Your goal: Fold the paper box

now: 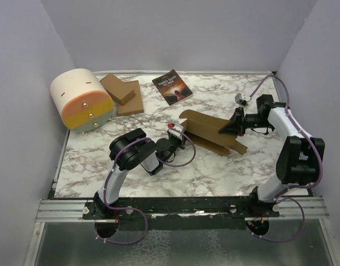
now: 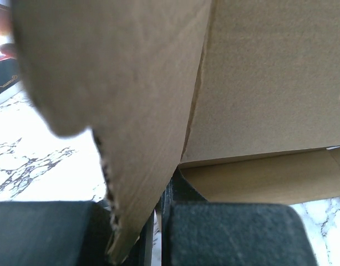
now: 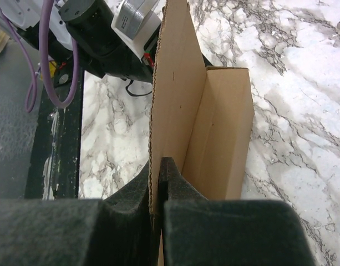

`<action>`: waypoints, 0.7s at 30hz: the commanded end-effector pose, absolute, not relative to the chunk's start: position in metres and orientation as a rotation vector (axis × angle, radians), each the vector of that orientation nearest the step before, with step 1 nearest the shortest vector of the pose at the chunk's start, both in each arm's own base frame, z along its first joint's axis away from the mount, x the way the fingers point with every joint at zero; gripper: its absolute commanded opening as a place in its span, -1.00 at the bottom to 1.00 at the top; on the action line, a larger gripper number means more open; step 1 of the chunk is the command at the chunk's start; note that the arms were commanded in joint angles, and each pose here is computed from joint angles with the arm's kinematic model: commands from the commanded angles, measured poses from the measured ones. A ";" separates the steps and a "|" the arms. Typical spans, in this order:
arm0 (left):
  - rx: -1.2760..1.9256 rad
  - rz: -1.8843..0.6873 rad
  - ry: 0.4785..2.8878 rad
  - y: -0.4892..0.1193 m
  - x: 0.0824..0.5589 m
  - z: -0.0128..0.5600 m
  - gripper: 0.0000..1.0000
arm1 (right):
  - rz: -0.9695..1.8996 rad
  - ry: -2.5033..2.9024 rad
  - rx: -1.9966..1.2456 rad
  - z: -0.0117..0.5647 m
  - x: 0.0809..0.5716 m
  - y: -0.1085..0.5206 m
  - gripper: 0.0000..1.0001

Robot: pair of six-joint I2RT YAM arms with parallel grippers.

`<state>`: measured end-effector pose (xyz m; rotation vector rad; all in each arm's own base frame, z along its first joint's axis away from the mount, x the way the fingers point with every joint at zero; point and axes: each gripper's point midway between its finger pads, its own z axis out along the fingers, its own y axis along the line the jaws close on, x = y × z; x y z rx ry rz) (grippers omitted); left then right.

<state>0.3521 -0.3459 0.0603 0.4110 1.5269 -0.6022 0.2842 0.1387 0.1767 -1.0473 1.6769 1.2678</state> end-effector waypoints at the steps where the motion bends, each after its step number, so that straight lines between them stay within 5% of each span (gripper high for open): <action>1: 0.348 -0.609 1.447 -0.345 0.358 0.094 -0.85 | 1.235 1.652 -1.050 0.188 0.286 0.142 -0.95; 4: 0.343 -0.584 1.473 -0.343 0.360 0.090 -0.59 | 1.200 1.654 -1.043 0.191 0.290 0.141 -0.95; 13: 0.322 -0.515 1.505 -0.335 0.367 0.084 -0.55 | 1.184 1.699 -1.004 0.188 0.293 0.139 -0.96; 18: 0.335 -0.465 1.531 -0.332 0.371 0.080 -1.00 | 1.176 1.701 -0.998 0.190 0.292 0.141 -0.96; 21: 0.352 -0.423 1.575 -0.331 0.374 0.072 -1.00 | 1.160 1.709 -0.997 0.192 0.293 0.145 -0.95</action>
